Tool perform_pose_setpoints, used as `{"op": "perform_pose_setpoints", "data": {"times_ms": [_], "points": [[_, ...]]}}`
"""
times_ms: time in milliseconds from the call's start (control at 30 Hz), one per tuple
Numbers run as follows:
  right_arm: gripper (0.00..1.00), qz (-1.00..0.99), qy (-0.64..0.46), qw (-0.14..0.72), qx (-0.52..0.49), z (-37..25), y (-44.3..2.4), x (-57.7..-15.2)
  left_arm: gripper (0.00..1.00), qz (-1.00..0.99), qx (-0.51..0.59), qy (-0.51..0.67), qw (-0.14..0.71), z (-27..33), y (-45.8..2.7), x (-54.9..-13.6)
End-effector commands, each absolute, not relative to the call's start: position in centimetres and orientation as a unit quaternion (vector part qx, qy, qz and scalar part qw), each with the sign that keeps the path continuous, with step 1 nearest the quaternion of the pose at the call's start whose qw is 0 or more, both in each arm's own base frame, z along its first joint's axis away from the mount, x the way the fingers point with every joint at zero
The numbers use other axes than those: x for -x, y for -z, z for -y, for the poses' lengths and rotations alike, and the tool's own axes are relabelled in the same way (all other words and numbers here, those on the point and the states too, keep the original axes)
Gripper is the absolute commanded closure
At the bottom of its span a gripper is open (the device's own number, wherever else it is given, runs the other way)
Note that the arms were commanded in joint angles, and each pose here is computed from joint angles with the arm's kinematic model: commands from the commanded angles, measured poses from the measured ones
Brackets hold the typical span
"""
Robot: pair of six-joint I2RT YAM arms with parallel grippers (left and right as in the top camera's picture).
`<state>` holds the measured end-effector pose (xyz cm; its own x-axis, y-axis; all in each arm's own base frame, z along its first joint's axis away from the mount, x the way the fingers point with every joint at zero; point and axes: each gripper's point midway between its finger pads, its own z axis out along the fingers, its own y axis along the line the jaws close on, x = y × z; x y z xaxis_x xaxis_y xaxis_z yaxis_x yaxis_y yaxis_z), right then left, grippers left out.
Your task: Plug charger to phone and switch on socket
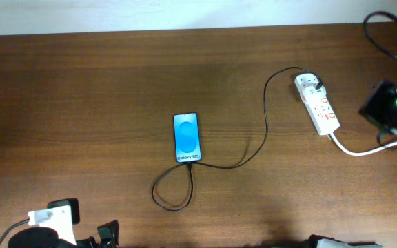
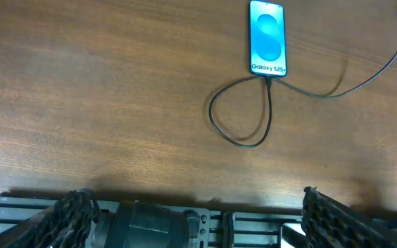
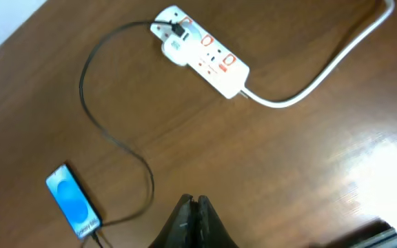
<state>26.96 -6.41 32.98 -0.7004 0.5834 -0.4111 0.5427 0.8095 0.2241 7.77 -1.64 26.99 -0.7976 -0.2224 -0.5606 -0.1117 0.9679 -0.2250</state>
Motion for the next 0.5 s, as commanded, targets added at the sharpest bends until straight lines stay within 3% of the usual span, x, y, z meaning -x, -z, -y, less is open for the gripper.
{"op": "perform_pose_setpoints", "data": {"times_ms": [0,267,400,467], "points": [[0.96,-0.923,-0.043,0.262,-0.278,5.4,-34.7,-24.3,0.01,-0.943,0.086,0.087,0.31,1.5,-27.2,-7.8],[0.95,-0.919,-0.059,0.336,-0.199,1.8,-37.9,-18.0,0.01,-0.943,0.085,0.087,0.31,1.5,-27.2,-7.8],[0.66,-0.903,-0.069,0.389,-0.168,0.3,-39.1,-14.1,0.01,-0.943,0.085,0.087,0.31,1.5,-27.2,-7.8],[0.41,-0.891,-0.073,0.418,-0.16,-0.2,-39.2,-11.6,0.01,-0.943,0.085,0.087,0.31,1.5,-27.2,-7.8]]}}
